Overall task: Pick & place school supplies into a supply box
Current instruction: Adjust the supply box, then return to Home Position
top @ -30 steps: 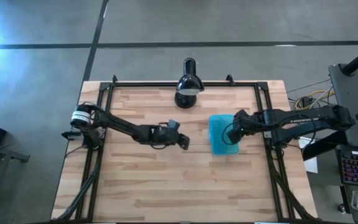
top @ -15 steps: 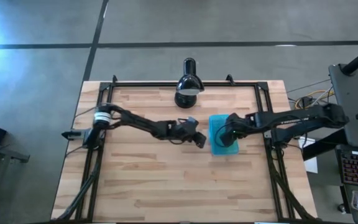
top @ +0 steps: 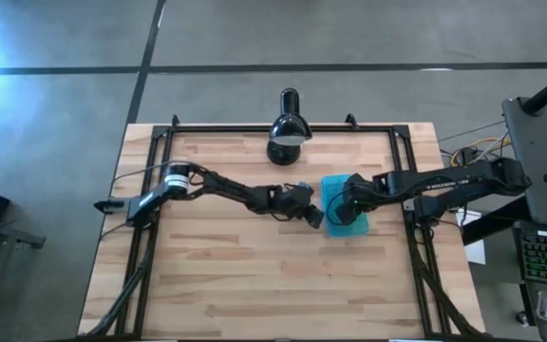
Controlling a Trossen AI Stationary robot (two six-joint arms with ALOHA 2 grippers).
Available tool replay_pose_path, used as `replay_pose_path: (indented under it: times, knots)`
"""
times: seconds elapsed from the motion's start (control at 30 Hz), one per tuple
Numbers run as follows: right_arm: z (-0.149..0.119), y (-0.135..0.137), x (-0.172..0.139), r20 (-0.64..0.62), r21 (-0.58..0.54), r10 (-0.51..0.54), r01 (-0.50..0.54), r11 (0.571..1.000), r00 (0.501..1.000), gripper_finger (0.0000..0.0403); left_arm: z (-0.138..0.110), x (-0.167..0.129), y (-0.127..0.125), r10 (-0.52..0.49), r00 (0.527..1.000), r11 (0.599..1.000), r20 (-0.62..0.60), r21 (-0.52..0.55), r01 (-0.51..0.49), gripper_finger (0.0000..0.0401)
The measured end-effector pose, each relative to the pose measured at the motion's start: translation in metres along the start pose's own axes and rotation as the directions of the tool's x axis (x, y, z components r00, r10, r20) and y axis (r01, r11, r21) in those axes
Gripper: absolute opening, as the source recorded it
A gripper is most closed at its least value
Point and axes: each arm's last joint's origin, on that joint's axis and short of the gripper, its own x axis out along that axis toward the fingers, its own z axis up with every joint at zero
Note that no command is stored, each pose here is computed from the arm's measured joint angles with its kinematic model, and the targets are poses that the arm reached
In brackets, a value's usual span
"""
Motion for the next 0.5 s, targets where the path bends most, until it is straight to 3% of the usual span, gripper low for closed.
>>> replay_pose_path:
  times: [0.27, 0.37, 0.5]
  knots:
    - [0.0, 0.0, -0.002, 0.009, -0.023, 0.0, 0.0, 1.0, 1.0, 0.0101, -0.001, 0.0, 0.007, 0.057, 0.997, 0.998, -0.044, 0.039, -0.055, 0.008]
    - [0.004, 0.001, -0.016, 0.078, -0.028, 0.035, -0.033, 0.999, 0.996, 0.0103, 0.0, -0.011, 0.005, 0.092, 0.994, 0.992, -0.055, 0.086, -0.087, 0.008]
    - [0.01, 0.003, -0.045, 0.186, -0.105, 0.129, -0.111, 0.988, 0.974, 0.0101, 0.005, -0.039, -0.013, 0.048, 0.998, 0.987, -0.028, 0.156, -0.043, 0.008]
